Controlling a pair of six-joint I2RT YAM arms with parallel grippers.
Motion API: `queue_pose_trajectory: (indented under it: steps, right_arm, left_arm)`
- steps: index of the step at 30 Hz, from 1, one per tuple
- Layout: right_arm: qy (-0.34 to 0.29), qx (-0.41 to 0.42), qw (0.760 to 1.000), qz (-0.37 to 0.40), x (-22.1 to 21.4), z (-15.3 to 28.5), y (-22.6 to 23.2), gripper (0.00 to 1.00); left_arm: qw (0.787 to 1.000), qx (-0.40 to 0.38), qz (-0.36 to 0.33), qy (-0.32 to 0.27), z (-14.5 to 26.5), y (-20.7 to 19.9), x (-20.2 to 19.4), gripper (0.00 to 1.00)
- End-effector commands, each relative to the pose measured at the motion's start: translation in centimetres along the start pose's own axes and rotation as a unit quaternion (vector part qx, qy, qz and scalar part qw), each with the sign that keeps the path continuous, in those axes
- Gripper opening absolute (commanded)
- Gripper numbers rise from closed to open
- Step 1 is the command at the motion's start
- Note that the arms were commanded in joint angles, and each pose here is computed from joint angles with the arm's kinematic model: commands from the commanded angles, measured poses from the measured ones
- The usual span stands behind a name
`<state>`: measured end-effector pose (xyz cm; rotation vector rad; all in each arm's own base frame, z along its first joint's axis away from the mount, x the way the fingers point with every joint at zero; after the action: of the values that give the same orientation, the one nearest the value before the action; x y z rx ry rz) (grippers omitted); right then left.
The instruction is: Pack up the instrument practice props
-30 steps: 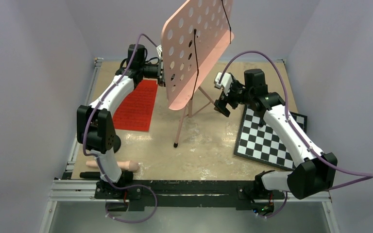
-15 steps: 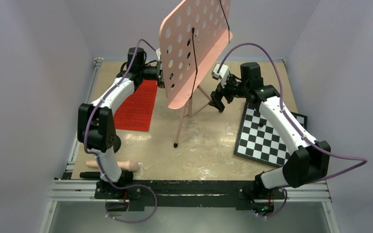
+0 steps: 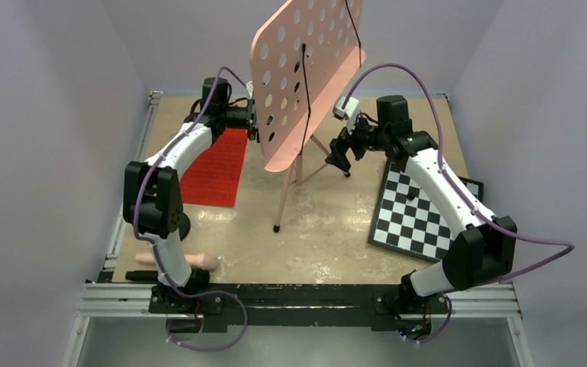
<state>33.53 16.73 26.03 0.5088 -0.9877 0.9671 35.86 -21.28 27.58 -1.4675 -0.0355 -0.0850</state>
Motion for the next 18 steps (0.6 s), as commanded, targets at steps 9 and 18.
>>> queue_pose_trajectory:
  steps: [9,18]
  right_arm:
    - [-0.04,0.0,0.999,-0.005,2.6,0.1,-0.4,0.99]
    - [-0.066,0.031,0.997,-0.027,3.5,-1.7,-0.8,0.99]
  left_arm:
    - [0.973,0.109,0.205,0.005,-0.6,10.7,-3.1,0.21]
    - [0.958,0.136,0.251,0.009,-0.6,12.7,-4.3,0.24]
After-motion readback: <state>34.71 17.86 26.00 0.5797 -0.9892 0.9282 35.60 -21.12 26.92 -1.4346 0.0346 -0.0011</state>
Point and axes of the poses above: each gripper's point midway between its finger pads, its own z axis back along the fingers, its own y axis along the line the jaws close on, x = y × z, the point moved 5 cm from there along z, back along the fingers, and after that the axes turned 1 degree about -z, right-handed, at the moved point
